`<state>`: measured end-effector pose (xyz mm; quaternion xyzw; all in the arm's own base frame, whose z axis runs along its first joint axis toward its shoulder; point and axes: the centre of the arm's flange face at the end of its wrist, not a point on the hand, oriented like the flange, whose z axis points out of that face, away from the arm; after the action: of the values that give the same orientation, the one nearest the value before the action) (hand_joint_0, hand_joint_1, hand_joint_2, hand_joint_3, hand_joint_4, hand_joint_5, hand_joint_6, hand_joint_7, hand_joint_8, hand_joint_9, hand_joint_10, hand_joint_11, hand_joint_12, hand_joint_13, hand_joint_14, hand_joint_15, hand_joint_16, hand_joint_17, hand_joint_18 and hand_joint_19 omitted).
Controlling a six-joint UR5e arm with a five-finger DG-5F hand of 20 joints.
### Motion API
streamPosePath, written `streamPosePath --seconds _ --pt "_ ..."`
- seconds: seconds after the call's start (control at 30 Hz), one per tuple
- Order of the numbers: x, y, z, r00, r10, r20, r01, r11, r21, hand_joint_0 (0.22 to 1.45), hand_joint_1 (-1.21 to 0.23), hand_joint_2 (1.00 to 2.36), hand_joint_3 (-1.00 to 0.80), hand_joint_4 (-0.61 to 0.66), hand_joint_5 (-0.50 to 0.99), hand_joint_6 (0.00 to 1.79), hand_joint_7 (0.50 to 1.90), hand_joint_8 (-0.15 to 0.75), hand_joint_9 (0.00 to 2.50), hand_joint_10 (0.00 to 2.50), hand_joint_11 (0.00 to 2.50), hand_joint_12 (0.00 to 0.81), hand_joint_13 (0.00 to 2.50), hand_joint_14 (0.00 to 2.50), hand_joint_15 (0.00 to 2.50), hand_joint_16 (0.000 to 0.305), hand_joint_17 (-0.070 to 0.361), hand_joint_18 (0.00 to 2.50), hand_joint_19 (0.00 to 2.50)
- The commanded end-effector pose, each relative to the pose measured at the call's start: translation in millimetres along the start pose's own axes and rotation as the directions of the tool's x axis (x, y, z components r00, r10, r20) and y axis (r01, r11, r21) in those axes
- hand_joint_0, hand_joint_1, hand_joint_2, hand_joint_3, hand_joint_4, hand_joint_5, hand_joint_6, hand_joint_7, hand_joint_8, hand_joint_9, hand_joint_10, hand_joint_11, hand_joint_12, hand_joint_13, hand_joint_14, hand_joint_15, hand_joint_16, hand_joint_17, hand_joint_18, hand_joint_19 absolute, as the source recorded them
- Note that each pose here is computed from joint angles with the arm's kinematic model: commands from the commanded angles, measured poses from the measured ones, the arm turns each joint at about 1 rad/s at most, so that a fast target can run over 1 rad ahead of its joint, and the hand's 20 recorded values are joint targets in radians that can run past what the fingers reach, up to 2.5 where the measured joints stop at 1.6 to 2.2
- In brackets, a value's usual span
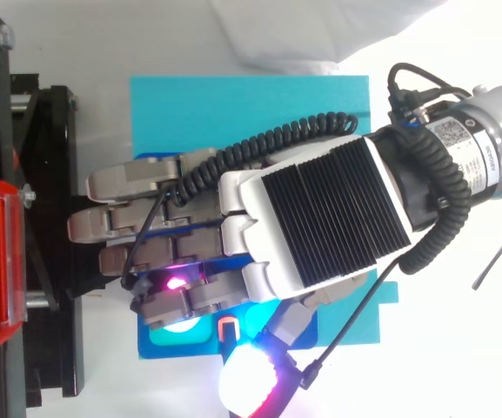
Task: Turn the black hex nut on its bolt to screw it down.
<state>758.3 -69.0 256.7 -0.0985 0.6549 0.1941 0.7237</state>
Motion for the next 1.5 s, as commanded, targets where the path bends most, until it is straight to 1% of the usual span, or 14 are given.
streamPosePath --seconds 0.0,0.13,0.23,0.43,0.6,0.63,0.83,0.93,1.07,1.13,1.23,1.47 --pt "0.6 -0.1 -0.8 1.0000 0.003 -0.007 -0.003 1.0000 0.001 0.48 -0.28 1.00 -0.50 0.14 -0.12 0.69 1.27 0.235 0.64 0.00 0.08 0.271 0.33 0.00 0.00 0.047 0.106 0.10 0.15" --pt "0.7 -2.6 -3.1 0.9999 0.005 -0.013 -0.005 1.0000 0.004 0.48 -0.28 1.00 -0.50 0.15 -0.12 0.71 1.22 0.234 0.65 0.00 0.09 0.271 0.33 0.00 0.00 0.047 0.106 0.10 0.15" --pt "0.6 -3.0 -3.6 0.9999 0.004 -0.014 -0.004 1.0000 -0.001 0.48 -0.28 1.00 -0.50 0.15 -0.12 0.71 1.23 0.234 0.65 0.00 0.09 0.270 0.33 0.00 0.00 0.047 0.106 0.10 0.15" --pt "0.4 -2.5 -2.5 1.0000 0.000 -0.005 0.000 1.0000 -0.001 0.48 -0.28 1.00 -0.50 0.15 -0.12 0.72 1.20 0.233 0.65 0.00 0.09 0.270 0.33 0.00 0.00 0.047 0.106 0.10 0.15" --pt "0.1 -2.2 -2.3 1.0000 0.002 -0.007 -0.002 1.0000 -0.003 0.50 -0.26 1.00 -0.50 0.15 -0.10 0.69 1.24 0.225 0.68 0.00 0.09 0.257 0.33 0.00 0.00 0.045 0.102 0.09 0.16" --pt "-0.4 -3.3 -2.6 1.0000 -0.001 -0.004 0.001 1.0000 -0.002 0.51 -0.26 1.00 -0.50 0.16 -0.10 0.69 1.24 0.228 0.69 0.00 0.09 0.256 0.33 0.00 0.00 0.045 0.102 0.09 0.16" --pt "1.0 -4.8 -5.2 0.9999 0.003 -0.015 -0.003 1.0000 0.001 0.51 -0.26 1.00 -0.50 0.16 -0.09 0.69 1.24 0.230 0.72 0.00 0.09 0.252 0.34 0.00 0.00 0.044 0.099 0.09 0.16" --pt "0.5 -4.6 -4.9 0.9999 0.003 -0.016 -0.003 1.0000 -0.002 0.51 -0.26 1.00 -0.50 0.16 -0.09 0.67 1.26 0.230 0.72 0.00 0.10 0.252 0.34 0.00 0.00 0.044 0.099 0.10 0.16" --pt "1.0 -3.5 -5.0 0.9999 -0.004 -0.016 0.003 0.9999 -0.013 0.50 -0.26 1.00 -0.50 0.16 -0.09 0.66 1.26 0.232 0.72 0.00 0.10 0.254 0.34 0.00 0.00 0.044 0.100 0.10 0.16" --pt "0.8 -3.5 -5.1 0.9998 -0.012 -0.018 0.011 0.9999 -0.013 0.50 -0.26 1.00 -0.50 0.16 -0.09 0.66 1.26 0.236 0.72 0.00 0.10 0.256 0.34 0.00 0.00 0.045 0.101 0.10 0.16" --pt "1.7 -5.3 -7.2 0.9996 -0.011 -0.025 0.010 0.9999 -0.008 0.50 -0.25 1.00 -0.50 0.16 -0.09 0.66 1.27 0.236 0.73 0.00 0.09 0.256 0.34 0.00 0.00 0.045 0.101 0.10 0.16" --pt "-1.4 -10.7 -8.2 0.9996 -0.026 -0.009 0.025 0.9997 -0.003 0.50 -0.25 1.00 -0.50 0.16 -0.09 0.67 1.26 0.236 0.74 0.00 0.09 0.256 0.34 0.00 0.00 0.045 0.101 0.10 0.16"
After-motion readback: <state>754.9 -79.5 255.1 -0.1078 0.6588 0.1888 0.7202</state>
